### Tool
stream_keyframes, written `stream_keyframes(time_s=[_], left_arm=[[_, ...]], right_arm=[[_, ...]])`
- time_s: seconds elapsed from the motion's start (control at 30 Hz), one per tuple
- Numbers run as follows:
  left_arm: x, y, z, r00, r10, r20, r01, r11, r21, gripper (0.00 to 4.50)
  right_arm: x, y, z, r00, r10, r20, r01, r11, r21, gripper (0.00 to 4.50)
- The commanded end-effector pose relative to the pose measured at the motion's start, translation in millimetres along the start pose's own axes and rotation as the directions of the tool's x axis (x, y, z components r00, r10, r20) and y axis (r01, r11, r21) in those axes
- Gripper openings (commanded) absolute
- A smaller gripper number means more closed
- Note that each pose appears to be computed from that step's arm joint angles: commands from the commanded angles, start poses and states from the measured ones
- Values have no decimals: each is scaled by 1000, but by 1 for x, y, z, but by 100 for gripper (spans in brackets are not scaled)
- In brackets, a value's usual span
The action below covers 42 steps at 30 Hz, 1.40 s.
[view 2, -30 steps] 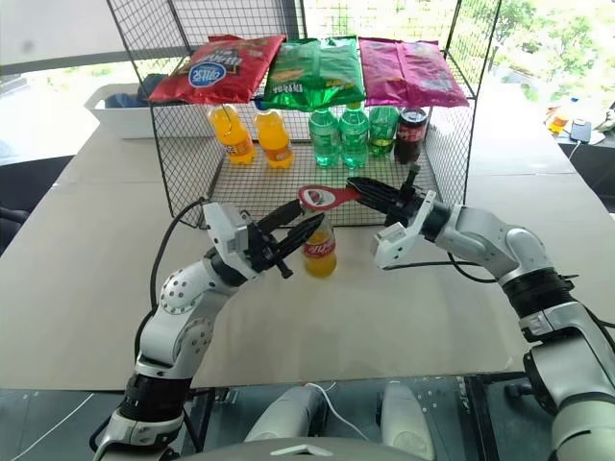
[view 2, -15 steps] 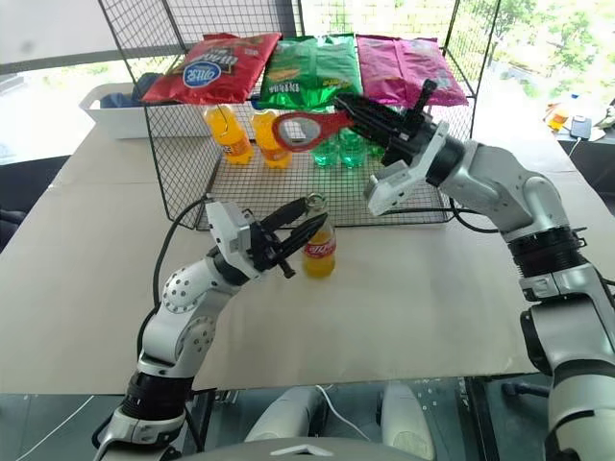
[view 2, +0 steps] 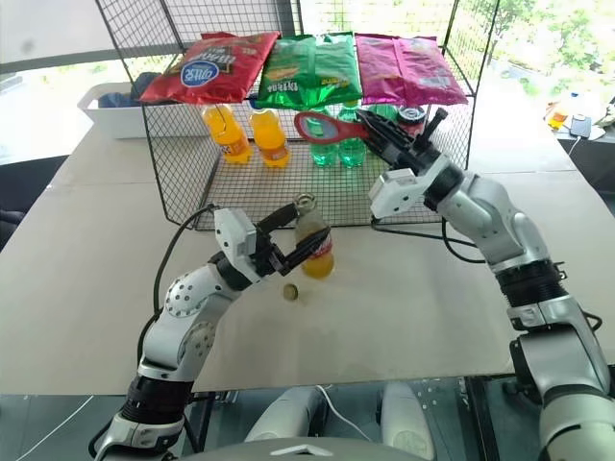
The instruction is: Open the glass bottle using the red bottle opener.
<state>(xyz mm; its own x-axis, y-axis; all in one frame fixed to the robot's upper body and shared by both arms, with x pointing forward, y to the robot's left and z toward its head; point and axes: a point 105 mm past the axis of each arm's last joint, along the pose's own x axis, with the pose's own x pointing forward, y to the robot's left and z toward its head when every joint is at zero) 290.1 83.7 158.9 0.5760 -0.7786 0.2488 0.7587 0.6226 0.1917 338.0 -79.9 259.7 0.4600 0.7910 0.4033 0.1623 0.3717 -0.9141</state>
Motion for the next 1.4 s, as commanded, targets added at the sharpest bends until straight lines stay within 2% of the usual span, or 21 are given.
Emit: stream_keyframes(time_s=[0.03, 0.1, 0.17, 0.3, 0.37, 0.43, 0.5, 0.63, 0.77, 0.87, 1.03, 1.2, 1.27, 1.33, 1.4], left_arm=[[-1, -2, 5, 1000, -1, 18, 1, 1000, 15, 393], [-1, -3, 4, 1000, -4, 17, 4, 1000, 12, 393], [-2, -3, 4, 1000, -7, 17, 6, 1000, 10, 393], [-4, -6, 3, 1000, -21, 8, 21, 1000, 13, 393], [-7, -9, 2, 999, -38, -5, 39, 999, 14, 393], [-12, -11, 0, 998, -53, -23, 53, 998, 16, 393], [-17, -13, -3, 997, -69, -47, 70, 997, 27, 393], [-25, -13, -6, 993, -84, -81, 88, 995, 46, 393], [-34, -12, -7, 991, -86, -104, 92, 994, 57, 393], [-45, -10, -9, 988, -71, -136, 80, 995, 62, 393], [-70, -10, -7, 980, -76, -185, 81, 997, 18, 399], [-111, 13, -10, 945, 1, -327, 3, 1000, 12, 399], [-118, 18, -13, 931, 16, -365, -17, 1000, -1, 399], [-140, 35, -18, 889, 56, -454, -44, 998, 37, 399], [-162, 51, -22, 847, 103, -522, -87, 995, 54, 399]], right_arm=[[1, -19, 6, 998, -65, 9, 65, 998, -4, 0], [-1, -17, 4, 998, -62, -10, 63, 998, 26, 0], [-4, -9, -1, 997, -53, -54, 59, 991, 118, 0], [-15, 25, -11, 985, 43, -165, 31, 906, 422, 0], [-24, 40, -15, 966, 82, -244, 88, 785, 613, 0], [-31, 51, -14, 946, 124, -300, 148, 657, 739, 0], [-35, 55, -13, 932, 156, -326, 185, 569, 801, 0], [-55, 80, -1, 892, 314, -325, 207, 355, 911, 0], [-71, 93, 10, 856, 396, -332, 249, 246, 937, 0], [-86, 95, 13, 829, 397, -394, 346, 190, 919, 0], [-121, 100, 20, 765, 468, -442, 427, 145, 893, 210], [-168, 89, 23, 700, 547, -458, 393, 240, 888, 448], [-175, 88, 24, 695, 558, -454, 380, 252, 890, 448], [-185, 80, 24, 733, 529, -428, 346, 253, 904, 448], [-197, 78, 28, 763, 540, -356, 217, 305, 927, 448]])
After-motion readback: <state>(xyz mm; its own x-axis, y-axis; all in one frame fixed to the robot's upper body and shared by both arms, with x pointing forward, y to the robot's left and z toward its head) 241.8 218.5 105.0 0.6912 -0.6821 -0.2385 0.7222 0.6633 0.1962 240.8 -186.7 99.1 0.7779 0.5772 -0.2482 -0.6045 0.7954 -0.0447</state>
